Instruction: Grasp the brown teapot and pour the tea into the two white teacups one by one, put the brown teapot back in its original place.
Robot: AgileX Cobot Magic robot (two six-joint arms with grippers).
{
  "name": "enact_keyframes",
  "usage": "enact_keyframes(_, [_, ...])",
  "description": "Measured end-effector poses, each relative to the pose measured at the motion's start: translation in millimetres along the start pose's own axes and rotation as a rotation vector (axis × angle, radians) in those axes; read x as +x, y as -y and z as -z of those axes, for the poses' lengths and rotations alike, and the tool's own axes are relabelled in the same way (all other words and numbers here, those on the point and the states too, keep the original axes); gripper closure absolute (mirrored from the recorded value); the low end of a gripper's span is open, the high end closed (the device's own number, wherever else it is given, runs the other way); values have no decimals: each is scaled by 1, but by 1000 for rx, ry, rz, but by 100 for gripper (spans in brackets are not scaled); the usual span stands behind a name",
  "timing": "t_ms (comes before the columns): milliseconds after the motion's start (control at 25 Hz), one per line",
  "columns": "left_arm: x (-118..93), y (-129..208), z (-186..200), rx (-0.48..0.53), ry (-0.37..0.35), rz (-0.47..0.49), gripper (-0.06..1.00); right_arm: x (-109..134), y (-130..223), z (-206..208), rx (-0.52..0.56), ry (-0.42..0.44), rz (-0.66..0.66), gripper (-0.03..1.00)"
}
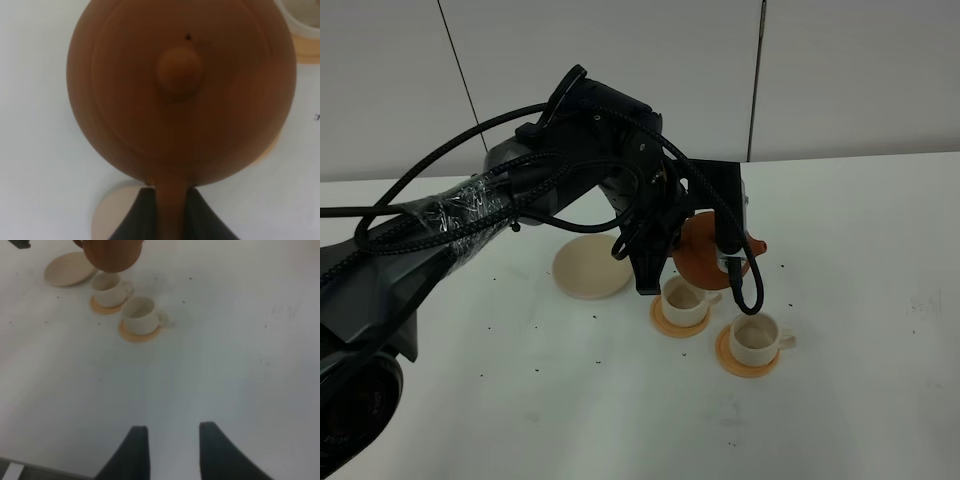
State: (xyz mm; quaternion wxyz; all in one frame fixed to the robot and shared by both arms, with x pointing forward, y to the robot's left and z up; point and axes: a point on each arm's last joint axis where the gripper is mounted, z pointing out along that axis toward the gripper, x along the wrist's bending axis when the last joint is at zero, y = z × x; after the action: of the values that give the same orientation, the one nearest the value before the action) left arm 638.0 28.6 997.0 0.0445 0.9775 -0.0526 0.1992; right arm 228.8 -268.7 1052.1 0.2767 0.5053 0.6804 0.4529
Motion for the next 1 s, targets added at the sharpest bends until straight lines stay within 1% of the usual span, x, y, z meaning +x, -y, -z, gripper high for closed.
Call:
enact_keyframes(120, [1,-2,0,9,-21,-22,78,0,0,0,0,0,0,72])
enact_keyframes(320, [1,-7,1,27,-65,-90,78,0,0,0,0,0,0,72])
enact_keyframes(480, [-1,-10,-6,42,-69,-125,78,0,0,0,0,-1,0,72])
enact_keyframes(640, [-5,-15,-17,65,-66,-189,78,0,0,0,0,-1,0,72])
enact_keyframes(800, [-5,-20,-17,89,-100,-253,78,0,0,0,0,-1,0,72])
enact_keyframes(1000, [-4,-22,-17,85,-126,-308,78,0,0,0,0,-1,0,72])
